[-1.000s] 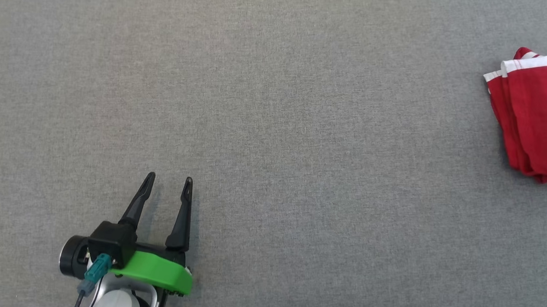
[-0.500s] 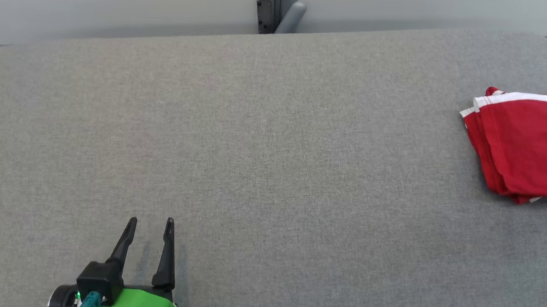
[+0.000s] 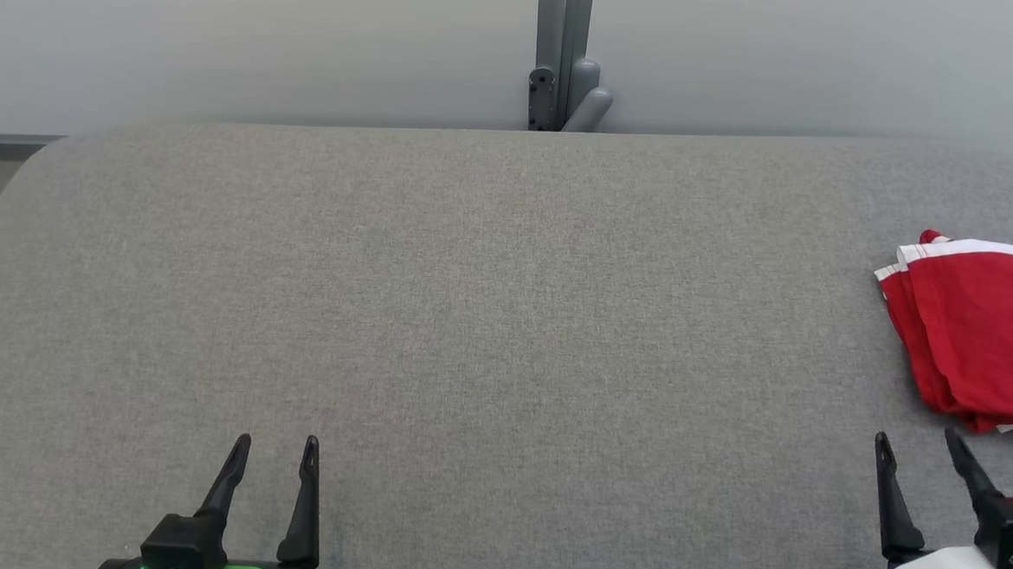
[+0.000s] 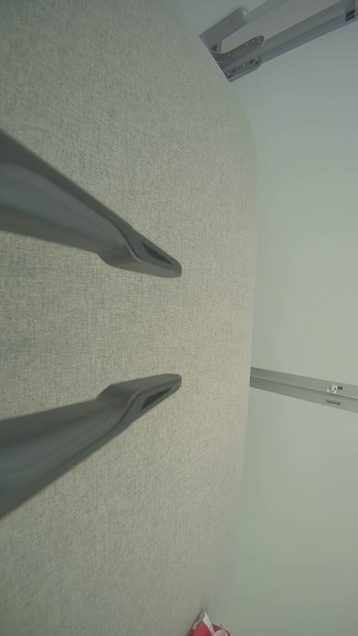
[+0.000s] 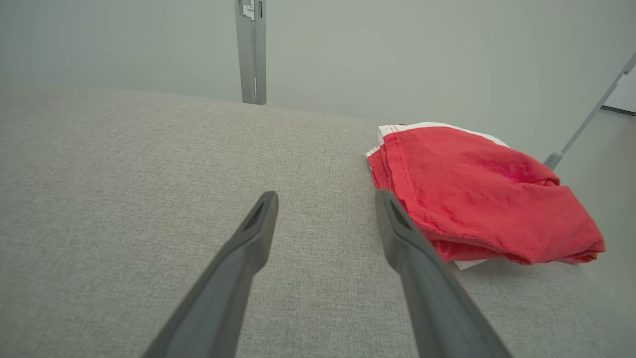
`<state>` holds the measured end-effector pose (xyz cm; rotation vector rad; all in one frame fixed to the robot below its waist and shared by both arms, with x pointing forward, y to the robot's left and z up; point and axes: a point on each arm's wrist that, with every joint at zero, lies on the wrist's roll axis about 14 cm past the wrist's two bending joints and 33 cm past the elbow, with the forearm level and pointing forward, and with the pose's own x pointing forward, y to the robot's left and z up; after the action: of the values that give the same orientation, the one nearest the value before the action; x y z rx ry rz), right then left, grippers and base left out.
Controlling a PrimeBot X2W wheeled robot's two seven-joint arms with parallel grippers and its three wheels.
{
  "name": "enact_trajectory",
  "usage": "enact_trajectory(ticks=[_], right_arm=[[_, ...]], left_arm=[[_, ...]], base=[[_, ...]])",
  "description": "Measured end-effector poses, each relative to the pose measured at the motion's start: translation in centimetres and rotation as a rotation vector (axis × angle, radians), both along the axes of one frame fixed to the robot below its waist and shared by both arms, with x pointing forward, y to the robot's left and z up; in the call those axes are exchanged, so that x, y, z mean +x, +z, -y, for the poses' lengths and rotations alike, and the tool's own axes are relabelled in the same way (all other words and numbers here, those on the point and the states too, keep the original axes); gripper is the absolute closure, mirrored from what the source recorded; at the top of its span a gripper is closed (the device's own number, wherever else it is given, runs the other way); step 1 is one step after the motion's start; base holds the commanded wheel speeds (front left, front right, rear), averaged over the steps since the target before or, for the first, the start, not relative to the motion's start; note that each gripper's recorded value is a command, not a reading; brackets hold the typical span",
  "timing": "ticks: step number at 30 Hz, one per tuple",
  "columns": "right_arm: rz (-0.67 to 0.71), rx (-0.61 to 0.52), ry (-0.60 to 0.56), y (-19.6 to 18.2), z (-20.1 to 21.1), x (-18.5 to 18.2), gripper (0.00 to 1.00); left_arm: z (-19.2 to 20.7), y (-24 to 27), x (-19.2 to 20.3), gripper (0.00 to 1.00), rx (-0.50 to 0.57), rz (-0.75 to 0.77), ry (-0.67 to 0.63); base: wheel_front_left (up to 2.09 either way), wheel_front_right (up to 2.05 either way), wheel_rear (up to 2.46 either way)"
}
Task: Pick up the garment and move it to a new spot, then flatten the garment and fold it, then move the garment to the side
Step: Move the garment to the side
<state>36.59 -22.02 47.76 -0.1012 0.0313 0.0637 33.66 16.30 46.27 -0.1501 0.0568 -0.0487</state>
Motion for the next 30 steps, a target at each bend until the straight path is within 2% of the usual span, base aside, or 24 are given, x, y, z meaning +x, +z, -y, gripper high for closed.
enact_trajectory(ticks=[3, 14, 22, 30], right_arm=[[-0.032, 0.001, -0.009, -1.2, -0.7, -0.9, 0.00], [0.135, 0.008, 0.017, 3.8, -3.0, -0.8, 0.00], [0.128, -0.020, -0.038, 3.6, -1.5, -1.0, 0.00], [0.127, -0.019, -0.026, 3.5, -2.1, -0.7, 0.00]], left_arm=[[0.1, 0.2, -0.6, 0.00, -0.004, 0.006, -0.006], [0.8, 0.3, -0.5, 0.00, -0.011, 0.013, -0.042], [0.8, 0.4, -0.3, 0.00, -0.012, 0.015, -0.048], [0.3, 0.2, -0.3, 0.00, -0.011, 0.012, -0.036]], base=[[0.00, 0.00, 0.00], [0.00, 0.00, 0.00], [0.00, 0.00, 0.00], [0.00, 0.00, 0.00]])
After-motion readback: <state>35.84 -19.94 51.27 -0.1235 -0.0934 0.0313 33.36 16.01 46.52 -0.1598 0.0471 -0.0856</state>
